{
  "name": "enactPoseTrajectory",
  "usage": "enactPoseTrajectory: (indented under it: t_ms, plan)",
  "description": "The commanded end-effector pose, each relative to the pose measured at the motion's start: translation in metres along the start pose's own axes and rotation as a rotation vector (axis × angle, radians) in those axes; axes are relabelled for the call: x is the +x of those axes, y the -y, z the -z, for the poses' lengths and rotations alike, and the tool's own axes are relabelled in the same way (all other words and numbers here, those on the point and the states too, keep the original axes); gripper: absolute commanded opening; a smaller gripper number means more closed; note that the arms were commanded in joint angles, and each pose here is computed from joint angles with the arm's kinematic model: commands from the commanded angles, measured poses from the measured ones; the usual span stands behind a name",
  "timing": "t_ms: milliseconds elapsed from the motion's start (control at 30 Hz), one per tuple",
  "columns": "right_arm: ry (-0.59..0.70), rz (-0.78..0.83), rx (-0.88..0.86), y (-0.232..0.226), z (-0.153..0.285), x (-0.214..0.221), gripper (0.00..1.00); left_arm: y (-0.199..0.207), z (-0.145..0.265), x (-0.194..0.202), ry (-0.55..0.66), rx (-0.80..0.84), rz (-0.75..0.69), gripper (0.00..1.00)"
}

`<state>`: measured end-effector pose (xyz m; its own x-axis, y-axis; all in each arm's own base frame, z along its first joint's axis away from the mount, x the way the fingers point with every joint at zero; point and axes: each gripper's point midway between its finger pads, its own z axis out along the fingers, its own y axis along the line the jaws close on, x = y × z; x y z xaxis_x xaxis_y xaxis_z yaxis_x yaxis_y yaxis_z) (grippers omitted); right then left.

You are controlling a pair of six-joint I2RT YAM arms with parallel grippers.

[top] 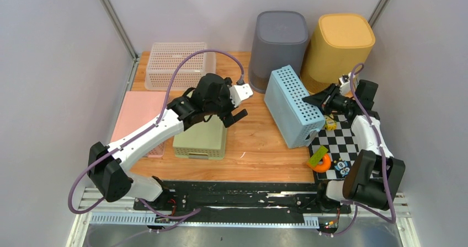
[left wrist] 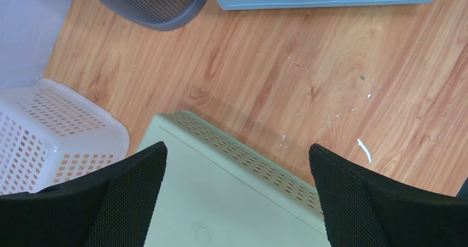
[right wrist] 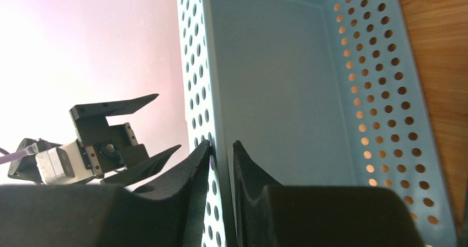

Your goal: Turn the large container upside down

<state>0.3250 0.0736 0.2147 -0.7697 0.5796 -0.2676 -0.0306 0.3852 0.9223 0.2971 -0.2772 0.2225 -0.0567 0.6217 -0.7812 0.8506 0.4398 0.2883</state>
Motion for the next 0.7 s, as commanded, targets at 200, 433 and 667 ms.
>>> enactPoseTrajectory:
  t_ms: [200,433,667]
  plan:
    - [0.072,0.009,0.114,0.023,0.013,-0.027,0.26,0.002,0.002,-0.008,0.016,0.003,-0.001,1.0]
    - [0.079,0.017,0.148,0.032,0.02,-0.033,0.23,0.001,0.003,-0.009,0.017,0.001,-0.001,1.0]
    - [0.04,0.032,0.203,0.042,0.025,-0.022,0.2,0.001,0.002,-0.008,0.015,0.002,0.001,1.0]
